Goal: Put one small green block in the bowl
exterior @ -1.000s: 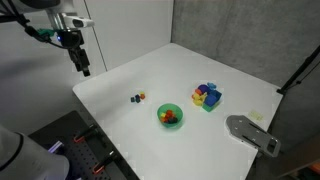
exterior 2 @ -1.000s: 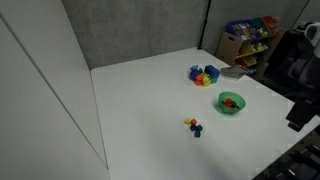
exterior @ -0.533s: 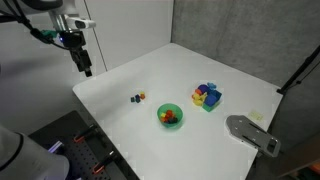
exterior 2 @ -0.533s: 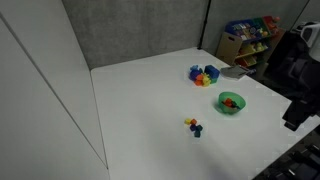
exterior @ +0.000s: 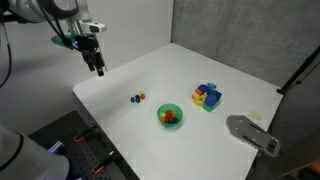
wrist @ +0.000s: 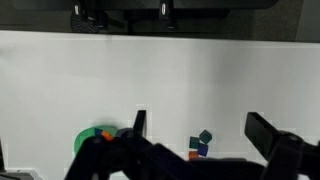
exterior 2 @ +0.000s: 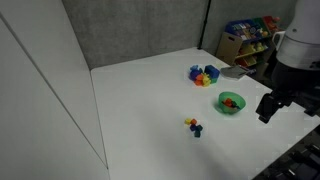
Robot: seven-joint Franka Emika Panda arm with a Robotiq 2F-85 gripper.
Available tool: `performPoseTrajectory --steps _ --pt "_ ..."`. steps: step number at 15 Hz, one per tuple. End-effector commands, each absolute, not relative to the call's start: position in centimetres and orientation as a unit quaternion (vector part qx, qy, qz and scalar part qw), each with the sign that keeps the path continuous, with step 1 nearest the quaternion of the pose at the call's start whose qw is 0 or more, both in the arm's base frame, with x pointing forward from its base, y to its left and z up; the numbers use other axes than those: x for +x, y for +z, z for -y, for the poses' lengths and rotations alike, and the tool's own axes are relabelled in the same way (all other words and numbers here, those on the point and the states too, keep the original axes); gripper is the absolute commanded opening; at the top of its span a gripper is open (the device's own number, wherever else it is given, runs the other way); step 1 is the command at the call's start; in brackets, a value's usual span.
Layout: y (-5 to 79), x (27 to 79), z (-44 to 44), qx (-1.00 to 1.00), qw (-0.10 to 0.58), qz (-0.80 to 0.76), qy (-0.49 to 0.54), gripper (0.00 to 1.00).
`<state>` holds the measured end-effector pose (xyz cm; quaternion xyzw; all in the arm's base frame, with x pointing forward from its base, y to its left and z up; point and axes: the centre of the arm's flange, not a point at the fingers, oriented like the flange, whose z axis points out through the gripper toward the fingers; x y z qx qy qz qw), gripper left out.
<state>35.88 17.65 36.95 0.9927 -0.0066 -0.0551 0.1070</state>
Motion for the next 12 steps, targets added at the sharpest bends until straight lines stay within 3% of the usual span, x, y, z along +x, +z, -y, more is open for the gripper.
performPoseTrajectory --steps 1,12 --pt "35.5 39.8 -17.8 0.994 0.091 0.009 -0.056 1.0" --pt "26.5 47.9 -18.5 0.995 0.048 0.035 -0.079 1.0"
